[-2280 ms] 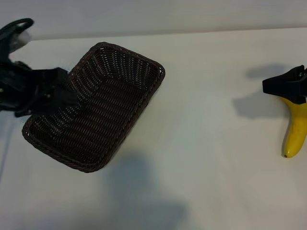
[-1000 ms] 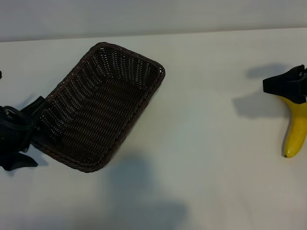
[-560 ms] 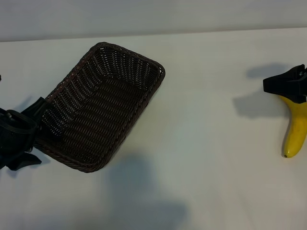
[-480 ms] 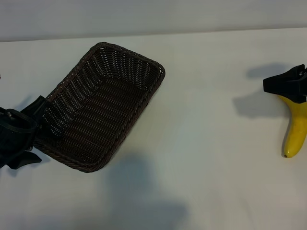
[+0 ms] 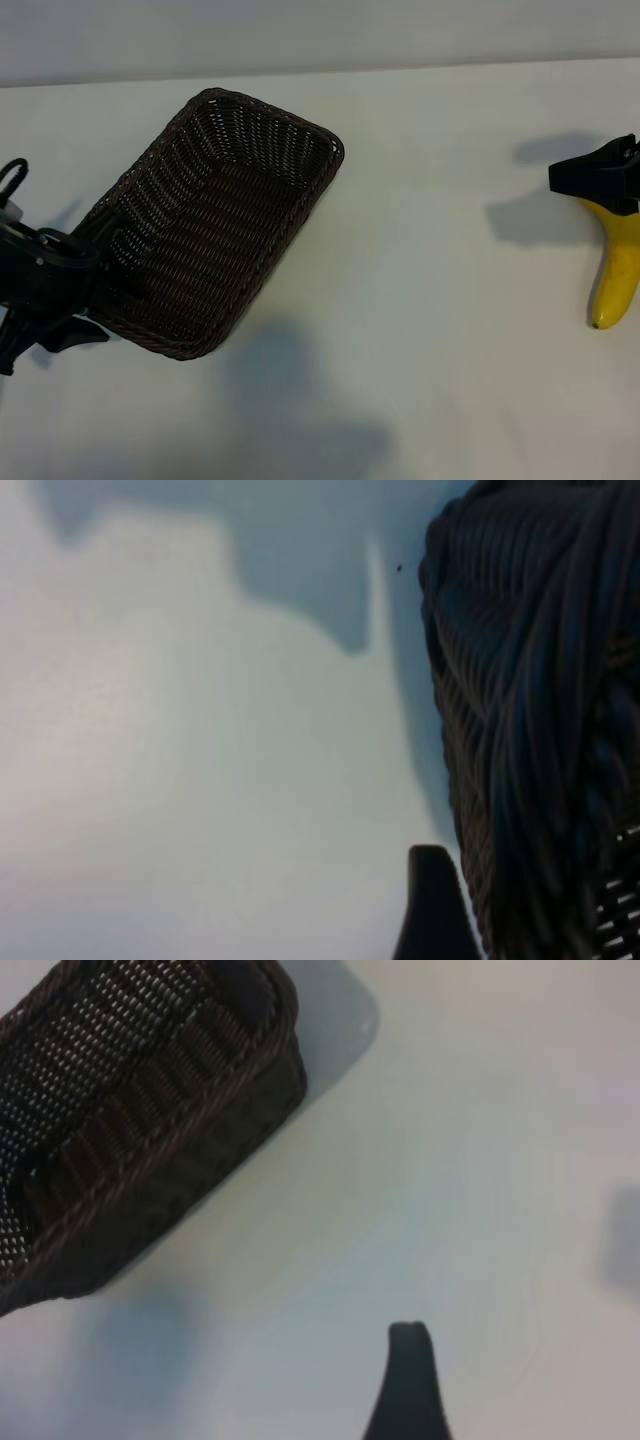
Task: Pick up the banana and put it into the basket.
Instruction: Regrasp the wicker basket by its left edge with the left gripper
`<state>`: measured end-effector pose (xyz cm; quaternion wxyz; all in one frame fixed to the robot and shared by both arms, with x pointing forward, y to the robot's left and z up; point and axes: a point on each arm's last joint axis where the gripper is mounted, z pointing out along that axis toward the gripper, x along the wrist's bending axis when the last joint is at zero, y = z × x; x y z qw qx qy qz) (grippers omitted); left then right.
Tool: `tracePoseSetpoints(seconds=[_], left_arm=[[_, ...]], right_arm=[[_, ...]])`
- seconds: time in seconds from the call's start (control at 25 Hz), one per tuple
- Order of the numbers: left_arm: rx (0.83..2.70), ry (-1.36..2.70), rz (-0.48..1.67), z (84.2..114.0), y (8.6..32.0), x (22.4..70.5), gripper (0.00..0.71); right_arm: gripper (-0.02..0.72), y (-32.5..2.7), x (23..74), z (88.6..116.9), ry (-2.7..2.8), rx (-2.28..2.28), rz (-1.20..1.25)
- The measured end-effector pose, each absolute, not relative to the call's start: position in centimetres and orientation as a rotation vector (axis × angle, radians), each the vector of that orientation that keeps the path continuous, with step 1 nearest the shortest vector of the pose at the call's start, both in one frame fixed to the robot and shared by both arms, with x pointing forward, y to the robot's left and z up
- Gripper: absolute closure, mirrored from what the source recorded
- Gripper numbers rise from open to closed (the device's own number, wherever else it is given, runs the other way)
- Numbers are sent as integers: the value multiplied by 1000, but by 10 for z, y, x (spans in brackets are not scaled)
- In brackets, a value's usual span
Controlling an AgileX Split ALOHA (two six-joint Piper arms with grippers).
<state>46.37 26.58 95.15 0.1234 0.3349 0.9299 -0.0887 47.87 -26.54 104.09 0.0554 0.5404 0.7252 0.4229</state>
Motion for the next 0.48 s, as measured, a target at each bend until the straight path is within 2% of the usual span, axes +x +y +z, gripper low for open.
tracePoseSetpoints(seconds=[0.48], left_arm=[[937,2764,-260,923,266,477,199]], right_arm=[[131,-265,479,1041,2201,1641,1284]])
